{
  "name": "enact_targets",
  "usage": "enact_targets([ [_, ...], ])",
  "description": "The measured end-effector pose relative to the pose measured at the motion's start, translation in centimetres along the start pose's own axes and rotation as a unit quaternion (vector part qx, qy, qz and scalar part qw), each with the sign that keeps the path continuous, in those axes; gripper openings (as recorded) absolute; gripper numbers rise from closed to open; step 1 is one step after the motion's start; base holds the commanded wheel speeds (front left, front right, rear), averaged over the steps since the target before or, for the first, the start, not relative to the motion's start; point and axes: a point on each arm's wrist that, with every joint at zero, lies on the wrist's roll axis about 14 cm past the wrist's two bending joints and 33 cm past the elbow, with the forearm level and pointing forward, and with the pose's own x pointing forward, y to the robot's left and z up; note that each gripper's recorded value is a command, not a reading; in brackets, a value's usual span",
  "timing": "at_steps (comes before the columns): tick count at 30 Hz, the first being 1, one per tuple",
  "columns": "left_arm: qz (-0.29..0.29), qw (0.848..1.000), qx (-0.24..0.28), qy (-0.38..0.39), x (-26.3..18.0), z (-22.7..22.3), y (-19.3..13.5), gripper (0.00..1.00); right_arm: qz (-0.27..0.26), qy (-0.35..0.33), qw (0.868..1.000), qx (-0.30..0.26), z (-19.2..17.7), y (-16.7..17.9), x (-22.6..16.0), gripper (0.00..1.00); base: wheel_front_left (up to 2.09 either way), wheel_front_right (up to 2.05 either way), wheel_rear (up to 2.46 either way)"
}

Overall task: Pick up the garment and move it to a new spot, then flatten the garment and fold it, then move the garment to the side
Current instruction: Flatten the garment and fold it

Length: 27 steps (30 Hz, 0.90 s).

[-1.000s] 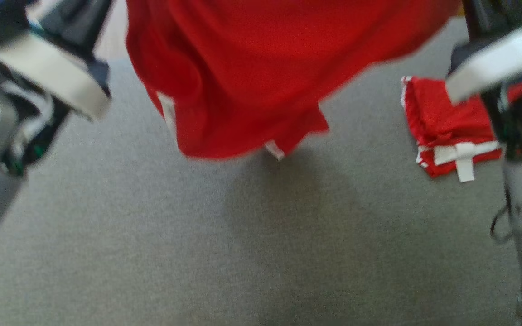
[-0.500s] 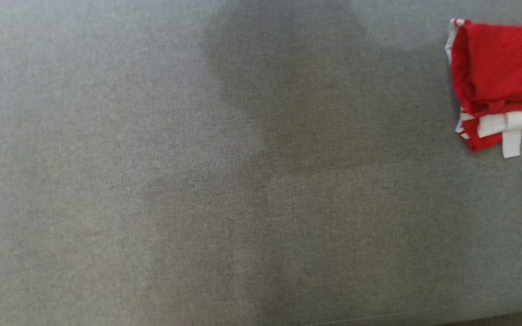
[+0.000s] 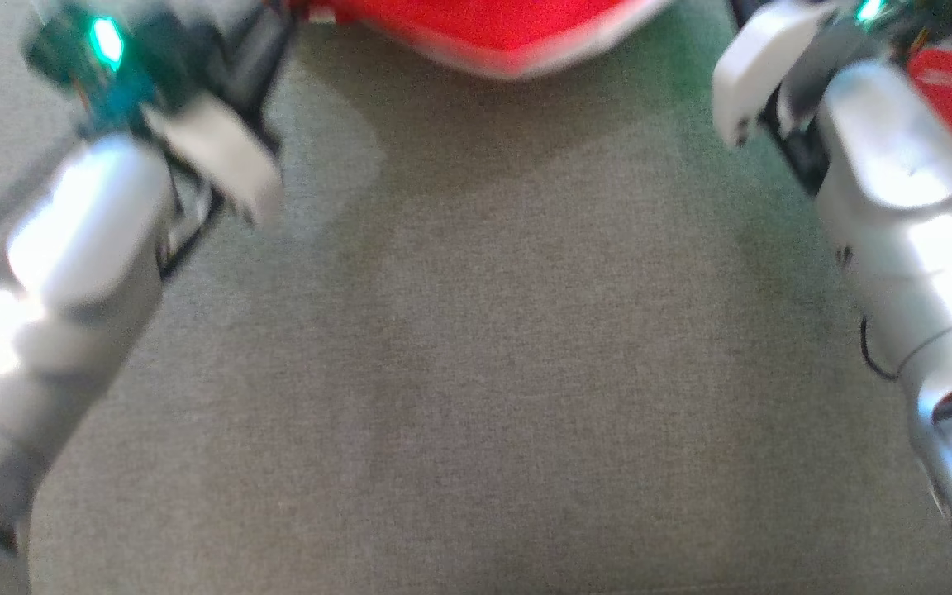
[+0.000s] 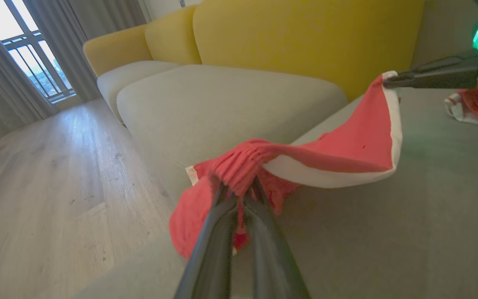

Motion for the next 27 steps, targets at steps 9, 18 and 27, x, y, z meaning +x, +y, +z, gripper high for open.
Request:
enact_targets([
  [9, -0.033, 0.998, 0.029, 0.036, -5.0, -1.8, -2.7, 0.0, 0.02, 0.048, 0.999, -0.011, -1.4, 0.1, -3.5, 0.0, 0.0, 0.0, 0.0],
  [18, -0.038, 0.997, 0.06, 0.028, -8.7, -0.6, -4.9, 0.0, 0.049, 0.051, 0.997, -0.012, -0.1, -0.3, -8.6, 0.0, 0.0, 0.0, 0.0],
  [27, -0.045, 0.998, 0.047, 0.01, -12.8, 0.3, -8.9, 0.0, 0.088, 0.109, 0.99, 0.001, -2.7, 1.3, -15.0, 0.0, 0.0, 0.0, 0.0],
])
